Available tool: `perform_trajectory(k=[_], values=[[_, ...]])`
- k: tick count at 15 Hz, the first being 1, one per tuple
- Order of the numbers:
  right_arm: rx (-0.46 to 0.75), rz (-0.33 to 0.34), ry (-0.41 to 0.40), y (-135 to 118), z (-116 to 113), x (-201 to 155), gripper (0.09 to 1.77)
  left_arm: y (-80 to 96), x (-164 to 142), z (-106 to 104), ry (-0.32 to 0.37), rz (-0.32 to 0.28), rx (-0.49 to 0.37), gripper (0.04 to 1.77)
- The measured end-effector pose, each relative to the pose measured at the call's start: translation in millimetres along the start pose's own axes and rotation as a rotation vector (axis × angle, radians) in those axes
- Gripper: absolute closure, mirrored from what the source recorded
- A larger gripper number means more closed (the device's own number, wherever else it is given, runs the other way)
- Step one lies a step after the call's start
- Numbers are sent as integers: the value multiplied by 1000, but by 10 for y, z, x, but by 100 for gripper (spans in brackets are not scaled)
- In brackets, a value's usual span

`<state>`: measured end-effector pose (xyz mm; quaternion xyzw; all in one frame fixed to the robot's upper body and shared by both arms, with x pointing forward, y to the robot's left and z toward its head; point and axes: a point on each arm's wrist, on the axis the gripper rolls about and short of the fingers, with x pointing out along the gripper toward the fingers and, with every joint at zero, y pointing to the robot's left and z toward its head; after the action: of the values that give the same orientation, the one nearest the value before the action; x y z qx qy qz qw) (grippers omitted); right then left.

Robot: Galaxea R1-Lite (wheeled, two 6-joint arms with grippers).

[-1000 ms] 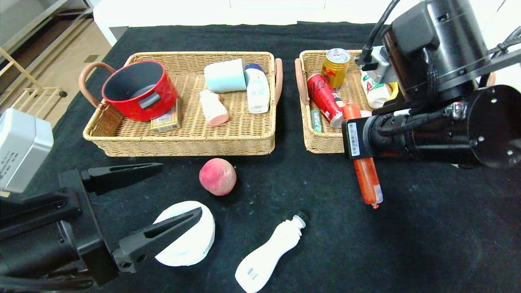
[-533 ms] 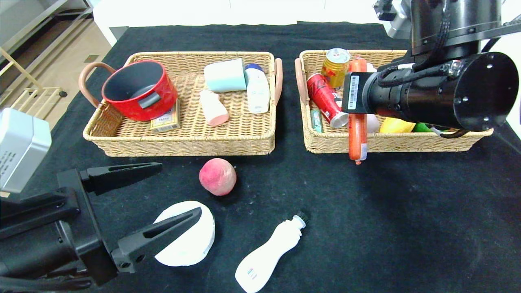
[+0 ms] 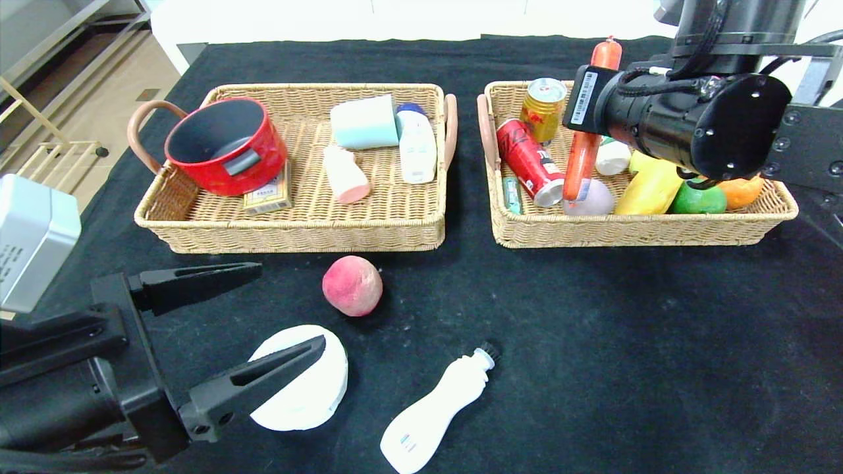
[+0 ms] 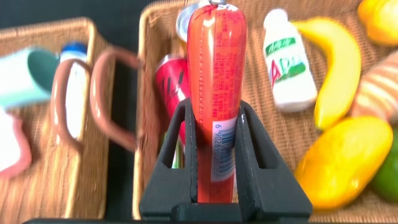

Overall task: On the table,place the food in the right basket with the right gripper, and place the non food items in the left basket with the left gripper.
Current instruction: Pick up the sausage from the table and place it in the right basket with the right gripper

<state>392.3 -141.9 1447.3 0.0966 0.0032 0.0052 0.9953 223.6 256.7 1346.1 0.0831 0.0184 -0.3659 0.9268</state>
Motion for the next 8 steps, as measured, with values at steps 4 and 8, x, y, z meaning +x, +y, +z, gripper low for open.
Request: perform_trajectory(k=[4, 8], values=[[37, -40, -79, -100, 5, 208, 142, 1, -1, 5, -2, 0, 0, 9], [50, -72, -156, -190, 12, 398, 142, 1, 0, 4, -1, 0, 0, 9]])
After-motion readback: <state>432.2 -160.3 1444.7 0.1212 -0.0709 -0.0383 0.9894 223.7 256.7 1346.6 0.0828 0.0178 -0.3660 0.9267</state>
